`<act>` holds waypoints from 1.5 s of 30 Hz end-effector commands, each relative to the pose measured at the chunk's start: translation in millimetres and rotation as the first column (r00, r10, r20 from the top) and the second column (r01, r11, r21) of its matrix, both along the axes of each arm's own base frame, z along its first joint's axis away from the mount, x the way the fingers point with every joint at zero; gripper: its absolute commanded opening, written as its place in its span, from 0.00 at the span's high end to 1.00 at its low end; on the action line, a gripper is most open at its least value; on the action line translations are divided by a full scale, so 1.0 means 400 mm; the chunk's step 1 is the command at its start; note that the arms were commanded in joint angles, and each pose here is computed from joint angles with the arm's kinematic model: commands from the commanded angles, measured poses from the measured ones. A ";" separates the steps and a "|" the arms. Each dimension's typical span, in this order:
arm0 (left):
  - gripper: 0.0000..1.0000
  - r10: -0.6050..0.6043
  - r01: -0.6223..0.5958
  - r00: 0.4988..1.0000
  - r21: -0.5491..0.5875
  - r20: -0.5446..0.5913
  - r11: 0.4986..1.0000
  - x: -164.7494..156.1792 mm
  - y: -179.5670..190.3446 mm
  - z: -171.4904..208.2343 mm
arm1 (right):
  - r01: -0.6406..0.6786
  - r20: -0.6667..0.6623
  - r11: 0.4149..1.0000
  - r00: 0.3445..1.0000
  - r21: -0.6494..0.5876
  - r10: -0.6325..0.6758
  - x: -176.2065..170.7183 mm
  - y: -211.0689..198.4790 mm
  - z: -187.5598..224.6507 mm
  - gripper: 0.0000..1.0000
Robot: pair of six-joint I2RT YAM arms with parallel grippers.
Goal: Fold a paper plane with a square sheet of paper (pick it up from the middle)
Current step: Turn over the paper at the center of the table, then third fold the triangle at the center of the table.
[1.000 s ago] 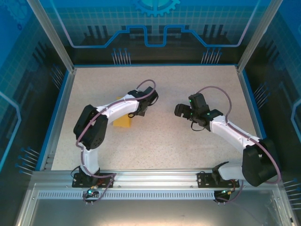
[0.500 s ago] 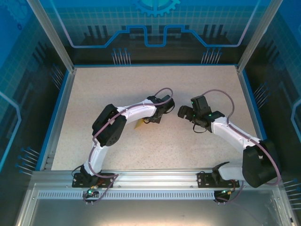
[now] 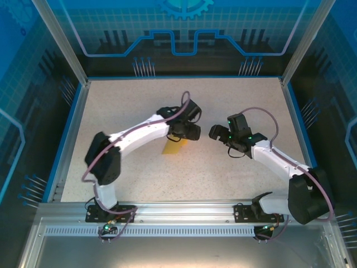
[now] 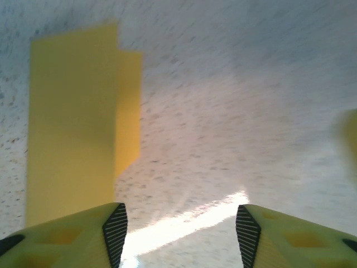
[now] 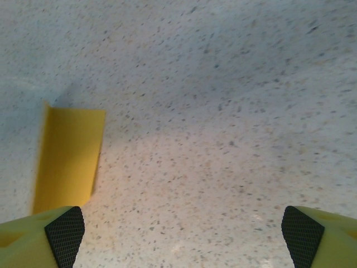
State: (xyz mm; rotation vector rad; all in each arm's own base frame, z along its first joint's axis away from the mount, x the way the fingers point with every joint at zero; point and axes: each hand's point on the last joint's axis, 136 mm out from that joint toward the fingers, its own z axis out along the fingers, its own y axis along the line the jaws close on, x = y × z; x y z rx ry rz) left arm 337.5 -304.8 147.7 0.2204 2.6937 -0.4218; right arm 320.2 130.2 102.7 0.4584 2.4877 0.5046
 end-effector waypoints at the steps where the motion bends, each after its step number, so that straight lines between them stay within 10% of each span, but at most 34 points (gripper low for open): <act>1: 0.38 0.042 -0.050 0.998 -0.191 -0.046 0.980 0.006 0.026 0.039 | -0.111 -0.015 0.990 0.993 0.091 0.113 0.000 0.081 -0.003 0.05; 15: 0.40 0.278 -0.356 0.907 -0.225 -0.315 0.907 0.001 0.234 -0.209 | -0.325 -0.127 0.919 0.925 0.223 0.358 -0.052 0.375 -0.073 0.09; 24: 0.39 0.254 -0.356 0.865 -0.171 -0.433 0.919 -0.067 0.239 -0.295 | -0.323 -0.145 0.925 0.924 0.198 0.353 -0.047 0.375 -0.083 0.10; 36: 0.41 0.022 -0.244 0.867 -0.386 -0.498 0.890 -0.120 0.119 -0.237 | -0.277 -0.145 0.952 0.945 0.131 0.295 -0.044 0.318 -0.078 0.11; 45: 0.40 0.218 -0.296 0.913 -0.193 -0.344 0.935 -0.076 0.224 -0.228 | -0.244 -0.153 0.961 0.953 0.127 0.262 -0.050 0.287 -0.086 0.11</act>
